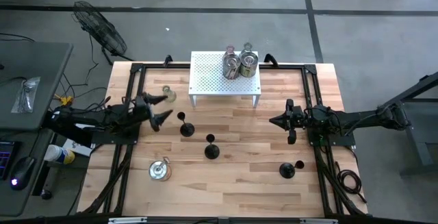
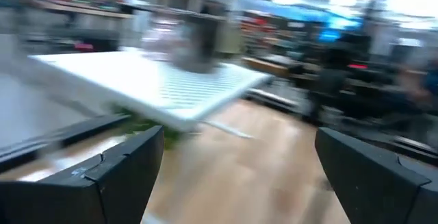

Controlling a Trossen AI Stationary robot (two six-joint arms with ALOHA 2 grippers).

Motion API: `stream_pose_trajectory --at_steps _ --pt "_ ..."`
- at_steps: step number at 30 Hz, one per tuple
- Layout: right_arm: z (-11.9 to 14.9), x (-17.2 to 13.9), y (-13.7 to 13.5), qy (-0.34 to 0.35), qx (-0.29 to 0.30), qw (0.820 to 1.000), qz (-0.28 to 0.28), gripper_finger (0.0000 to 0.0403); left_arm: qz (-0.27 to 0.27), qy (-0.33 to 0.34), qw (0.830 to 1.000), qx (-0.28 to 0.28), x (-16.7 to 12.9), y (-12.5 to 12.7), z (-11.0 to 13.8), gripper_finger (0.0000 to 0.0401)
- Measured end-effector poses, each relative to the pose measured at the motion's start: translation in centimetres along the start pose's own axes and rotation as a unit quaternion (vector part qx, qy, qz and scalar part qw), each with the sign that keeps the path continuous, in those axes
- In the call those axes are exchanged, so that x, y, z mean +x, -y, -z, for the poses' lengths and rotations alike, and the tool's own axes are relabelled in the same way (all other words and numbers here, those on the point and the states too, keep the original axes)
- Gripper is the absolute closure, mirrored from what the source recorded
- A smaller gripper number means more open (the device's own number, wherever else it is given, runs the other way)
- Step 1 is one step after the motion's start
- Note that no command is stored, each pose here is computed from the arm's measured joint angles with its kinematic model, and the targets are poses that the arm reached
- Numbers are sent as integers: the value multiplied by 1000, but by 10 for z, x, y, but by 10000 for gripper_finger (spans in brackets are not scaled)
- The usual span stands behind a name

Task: Pick & Place candle stick holders
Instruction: Put the green glass candle holder on the shelf aligned with the other glass candle holders

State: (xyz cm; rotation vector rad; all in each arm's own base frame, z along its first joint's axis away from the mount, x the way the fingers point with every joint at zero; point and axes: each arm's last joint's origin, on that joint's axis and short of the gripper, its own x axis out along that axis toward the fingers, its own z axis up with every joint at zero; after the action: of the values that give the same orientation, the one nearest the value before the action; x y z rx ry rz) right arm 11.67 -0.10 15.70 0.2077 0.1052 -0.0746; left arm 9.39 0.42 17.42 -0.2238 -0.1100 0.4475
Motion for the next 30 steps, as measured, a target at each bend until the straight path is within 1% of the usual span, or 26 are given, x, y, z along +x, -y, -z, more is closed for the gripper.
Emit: stream_pose_trajectory --at_steps 2,4,7,10,14,21,24,27,30 --pt "0 0 0 0 0 1000 0 398 -53 6 999 4 0 -3 0 29" --pt "0 0 0 0 0 1000 0 398 -88 11 996 22 0 -5 0 29" --pt "0 0 0 0 0 1000 0 398 -125 4 990 68 0 -7 2 29" --pt "0 0 0 0 0 1000 0 398 -166 -18 977 131 2 -8 6 29" --pt "0 0 0 0 0 1000 0 398 -203 -49 963 172 5 -9 13 29" --pt "0 0 0 -1 0 1000 0 398 -277 -79 942 175 9 -12 26 29" --pt "0 0 0 -1 0 1000 0 398 -292 -92 933 188 10 -12 32 29" --pt "0 0 0 -1 0 1000 0 398 -321 -92 925 182 11 -14 36 29" --pt "0 0 0 -1 0 1000 0 398 -339 -95 917 187 11 -15 40 29"
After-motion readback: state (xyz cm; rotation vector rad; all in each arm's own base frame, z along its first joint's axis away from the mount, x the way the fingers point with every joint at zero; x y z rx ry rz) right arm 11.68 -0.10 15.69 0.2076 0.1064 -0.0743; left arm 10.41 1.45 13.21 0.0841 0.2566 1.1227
